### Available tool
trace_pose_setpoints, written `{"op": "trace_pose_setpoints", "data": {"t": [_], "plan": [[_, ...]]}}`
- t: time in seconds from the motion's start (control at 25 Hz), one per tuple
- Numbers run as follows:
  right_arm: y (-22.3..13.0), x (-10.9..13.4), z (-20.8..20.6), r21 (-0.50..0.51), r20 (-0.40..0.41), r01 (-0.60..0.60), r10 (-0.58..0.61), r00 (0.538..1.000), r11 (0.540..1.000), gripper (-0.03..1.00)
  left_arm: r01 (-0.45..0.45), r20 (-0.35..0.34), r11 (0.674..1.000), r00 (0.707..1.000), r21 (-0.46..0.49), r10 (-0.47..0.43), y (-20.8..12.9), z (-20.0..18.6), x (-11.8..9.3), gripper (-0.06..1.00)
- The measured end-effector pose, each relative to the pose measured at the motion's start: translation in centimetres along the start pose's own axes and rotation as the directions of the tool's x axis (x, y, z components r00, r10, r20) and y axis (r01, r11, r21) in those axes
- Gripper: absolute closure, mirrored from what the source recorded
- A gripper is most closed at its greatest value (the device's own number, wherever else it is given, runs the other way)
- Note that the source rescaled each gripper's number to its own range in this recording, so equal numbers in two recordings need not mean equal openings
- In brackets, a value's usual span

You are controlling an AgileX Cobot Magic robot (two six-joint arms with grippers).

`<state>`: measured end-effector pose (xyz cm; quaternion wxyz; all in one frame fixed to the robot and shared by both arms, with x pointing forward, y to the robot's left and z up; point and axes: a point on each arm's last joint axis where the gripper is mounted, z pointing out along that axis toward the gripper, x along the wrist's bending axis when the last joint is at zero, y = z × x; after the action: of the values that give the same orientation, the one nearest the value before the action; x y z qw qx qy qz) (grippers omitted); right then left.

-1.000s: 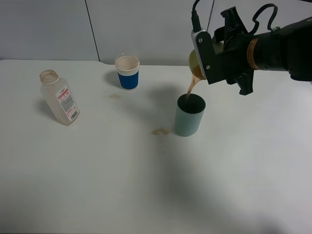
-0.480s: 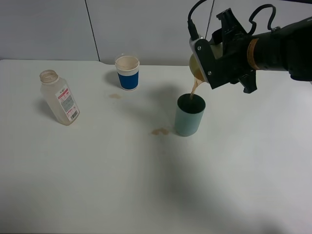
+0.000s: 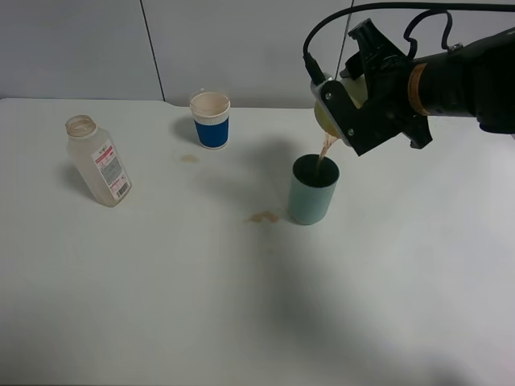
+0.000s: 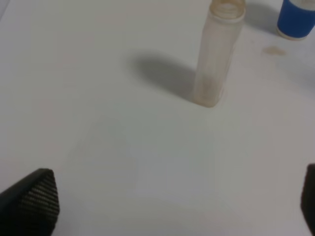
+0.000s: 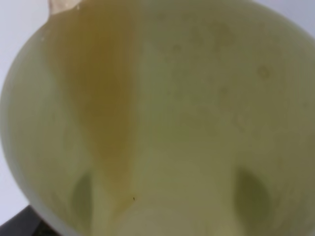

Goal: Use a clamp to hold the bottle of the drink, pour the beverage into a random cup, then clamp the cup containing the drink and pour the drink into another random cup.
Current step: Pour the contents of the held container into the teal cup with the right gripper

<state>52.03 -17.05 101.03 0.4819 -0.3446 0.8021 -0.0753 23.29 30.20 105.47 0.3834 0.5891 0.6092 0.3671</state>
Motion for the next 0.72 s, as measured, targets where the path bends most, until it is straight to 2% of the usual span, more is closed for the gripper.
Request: {"op": "trace_pose_setpoints", "data": {"t": [0.24,0.72], "plan": [[0.0,-0.1,0.0,0.0,0.003,0.116,-0.116,0.993,0.993,0.93,0.0,0.0,1.0,1.0,0.0,0.0,0.0,0.0,0.0,-0.06],[1.8,-1.2,-0.4,-0.042,0.045,0.16,-0.158,0.986,0.986,0.93,0.0,0.0,1.0,1.0,0.001,0.0,0.0,0.0,0.0,-0.06]]}}
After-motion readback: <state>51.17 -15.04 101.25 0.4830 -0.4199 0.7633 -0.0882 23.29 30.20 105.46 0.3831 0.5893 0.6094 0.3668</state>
